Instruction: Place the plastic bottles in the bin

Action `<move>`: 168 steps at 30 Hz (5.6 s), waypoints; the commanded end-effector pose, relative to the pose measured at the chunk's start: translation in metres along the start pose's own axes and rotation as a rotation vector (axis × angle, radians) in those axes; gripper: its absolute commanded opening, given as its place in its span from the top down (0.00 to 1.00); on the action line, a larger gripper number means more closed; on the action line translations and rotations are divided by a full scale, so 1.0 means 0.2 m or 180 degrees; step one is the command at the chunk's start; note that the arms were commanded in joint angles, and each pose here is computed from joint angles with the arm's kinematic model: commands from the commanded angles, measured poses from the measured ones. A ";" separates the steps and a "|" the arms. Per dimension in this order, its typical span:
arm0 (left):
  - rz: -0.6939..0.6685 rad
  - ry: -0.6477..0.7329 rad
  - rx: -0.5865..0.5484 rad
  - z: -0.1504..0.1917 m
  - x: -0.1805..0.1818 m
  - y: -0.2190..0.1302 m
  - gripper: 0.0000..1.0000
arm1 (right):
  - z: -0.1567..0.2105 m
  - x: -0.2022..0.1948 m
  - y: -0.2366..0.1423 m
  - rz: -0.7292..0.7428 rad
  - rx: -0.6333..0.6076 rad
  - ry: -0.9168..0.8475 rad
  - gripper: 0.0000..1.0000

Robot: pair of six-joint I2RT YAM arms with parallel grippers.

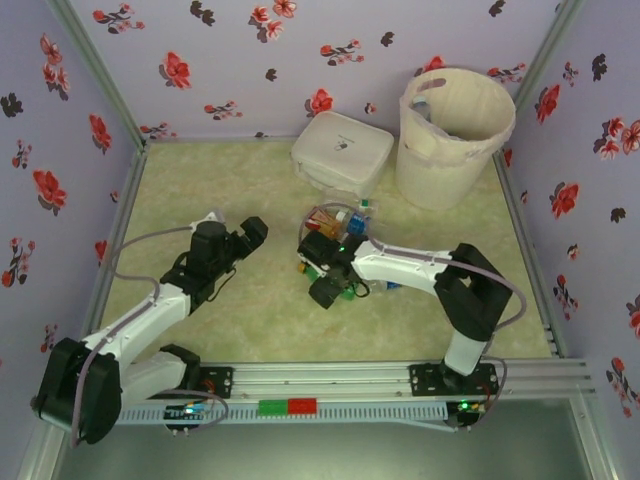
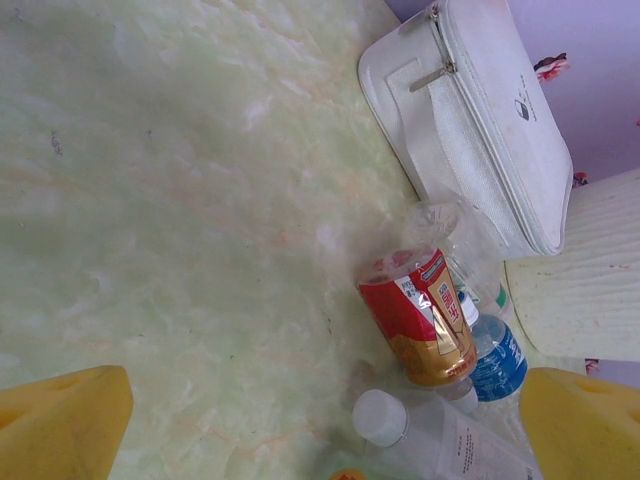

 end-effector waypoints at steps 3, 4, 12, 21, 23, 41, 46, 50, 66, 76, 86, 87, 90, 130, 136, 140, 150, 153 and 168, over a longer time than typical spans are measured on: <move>0.0046 -0.0050 -0.0025 -0.01 0.00 0.00 0.00 | -0.02 0.01 0.06 0.0317 0.0238 -0.0295 0.22; 0.0046 -0.0054 -0.0024 -0.01 0.00 0.00 0.00 | -0.02 0.02 0.08 0.0349 0.0273 -0.0336 0.23; 0.0063 -0.0033 -0.0028 -0.02 -0.01 -0.02 0.00 | -0.04 0.06 0.10 0.0293 0.0268 -0.0415 0.48; 0.0067 0.0018 -0.0072 -0.04 -0.01 -0.03 0.00 | -0.11 0.03 -0.16 0.0062 -0.0507 -0.0210 0.54; 0.0069 0.0037 -0.0092 -0.05 -0.02 -0.04 0.00 | -0.14 -0.02 -0.27 -0.0048 -0.0826 -0.0082 0.54; 0.0122 0.0640 0.0379 -0.02 -0.07 -0.02 0.00 | -0.16 -1.29 -1.28 0.0649 -0.3373 0.2140 0.58; 0.0038 0.0764 0.0538 0.02 -0.04 -0.03 0.00 | -0.09 -1.62 -1.38 0.1430 -0.3671 0.2679 0.57; -0.0034 0.0808 0.0608 0.05 0.00 -0.04 0.00 | -0.02 -1.82 -1.37 0.1917 -0.3598 0.3027 0.57; 0.0017 0.0898 0.0769 0.06 -0.02 0.01 0.00 | 0.07 -2.12 -0.97 0.2116 -0.2711 0.3447 0.49; 0.0084 0.1017 0.0817 0.07 -0.06 0.01 0.00 | 0.11 -2.11 -1.10 0.2167 -0.2836 0.3532 0.00; 0.0306 0.1303 0.0869 0.09 -0.22 0.04 0.00 | 0.21 -1.93 -1.40 0.2220 -0.3135 0.3776 0.01; 0.0313 0.1311 0.0875 0.09 -0.23 0.04 0.00 | 0.22 -1.90 -1.41 0.2196 -0.3135 0.3776 0.00; 0.0338 0.1329 0.0897 0.10 -0.26 0.07 0.00 | 0.22 -1.77 -1.45 0.2103 -0.3188 0.3692 0.00; 0.0180 0.1330 0.0956 0.19 -0.13 0.12 0.00 | 0.57 -0.47 -0.30 0.0271 -0.1460 0.4971 0.00; 0.0155 0.1295 0.0829 0.17 -0.12 0.06 0.00 | 0.58 -0.49 -0.22 0.0156 -0.1357 0.5223 0.01; 0.0102 0.1282 0.0743 0.16 -0.10 0.05 0.00 | 0.63 -0.46 -0.13 -0.0003 -0.1244 0.5388 0.05; 0.0104 0.1272 0.0725 0.15 -0.13 0.09 0.00 | 0.70 -0.41 0.04 -0.0025 -0.1046 0.5360 0.19; 0.0104 0.1268 0.0730 0.14 -0.14 0.11 0.00 | 0.73 -0.41 0.07 0.0057 -0.1020 0.5342 0.20; 0.0222 0.1500 0.0644 0.03 -0.35 0.12 0.00 | 0.87 -0.38 0.08 0.0104 -0.1199 0.5295 0.53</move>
Point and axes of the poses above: each hand's point on the last joint's axis, 136 mm out from that joint toward the fingers, its own y axis out along the fingers, its own x axis along the line the jaws close on, z = x × y, the point moved 8 cm from there along -y, back along the fingers, and after that the axes turned 2 degrees about -y, right-handed, at the moved point
